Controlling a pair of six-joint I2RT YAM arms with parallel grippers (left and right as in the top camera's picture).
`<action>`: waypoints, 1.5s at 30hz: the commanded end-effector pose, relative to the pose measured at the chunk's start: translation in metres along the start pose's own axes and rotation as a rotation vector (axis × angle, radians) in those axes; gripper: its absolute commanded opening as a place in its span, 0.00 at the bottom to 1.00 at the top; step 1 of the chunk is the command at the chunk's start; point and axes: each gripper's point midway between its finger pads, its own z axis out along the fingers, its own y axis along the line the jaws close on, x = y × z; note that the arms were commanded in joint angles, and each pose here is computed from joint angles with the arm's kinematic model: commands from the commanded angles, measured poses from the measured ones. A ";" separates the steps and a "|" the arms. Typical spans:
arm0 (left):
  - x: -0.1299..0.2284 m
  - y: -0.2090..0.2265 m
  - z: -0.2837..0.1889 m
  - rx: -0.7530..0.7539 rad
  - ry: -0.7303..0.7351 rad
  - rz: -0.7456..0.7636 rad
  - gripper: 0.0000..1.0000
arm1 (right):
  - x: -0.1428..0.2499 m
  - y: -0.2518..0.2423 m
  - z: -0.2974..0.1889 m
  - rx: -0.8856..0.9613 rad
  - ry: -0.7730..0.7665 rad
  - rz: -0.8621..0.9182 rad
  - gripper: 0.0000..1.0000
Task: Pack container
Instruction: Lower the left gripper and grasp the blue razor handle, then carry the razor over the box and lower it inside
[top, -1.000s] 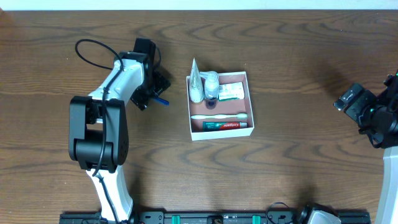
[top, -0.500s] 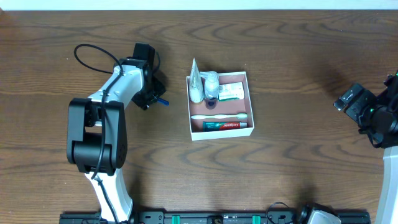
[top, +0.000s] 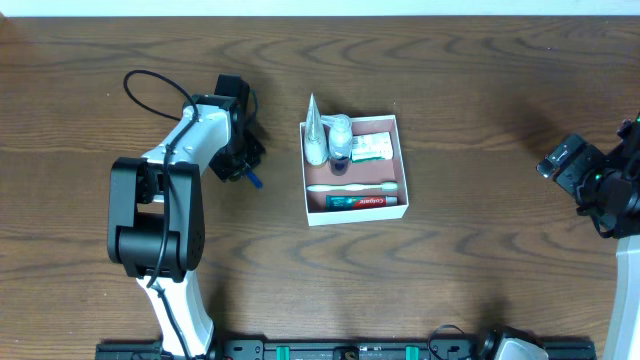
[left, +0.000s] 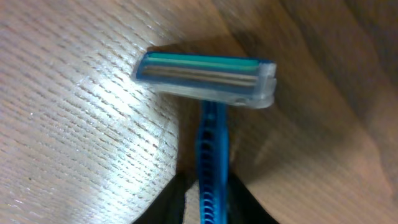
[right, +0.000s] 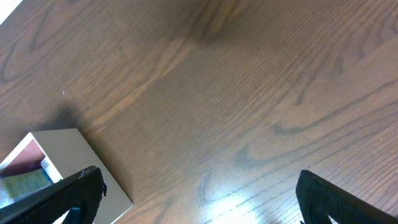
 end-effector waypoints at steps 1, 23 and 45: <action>0.017 0.018 0.022 -0.068 0.076 0.110 0.14 | -0.004 -0.001 -0.005 -0.002 -0.019 0.012 0.99; -0.010 -0.013 -0.109 0.051 -0.086 0.454 0.06 | -0.004 -0.001 -0.005 -0.002 -0.019 0.012 0.99; 0.137 -0.085 -0.321 0.373 -0.715 1.387 0.06 | -0.004 -0.001 -0.005 -0.002 -0.019 0.012 0.99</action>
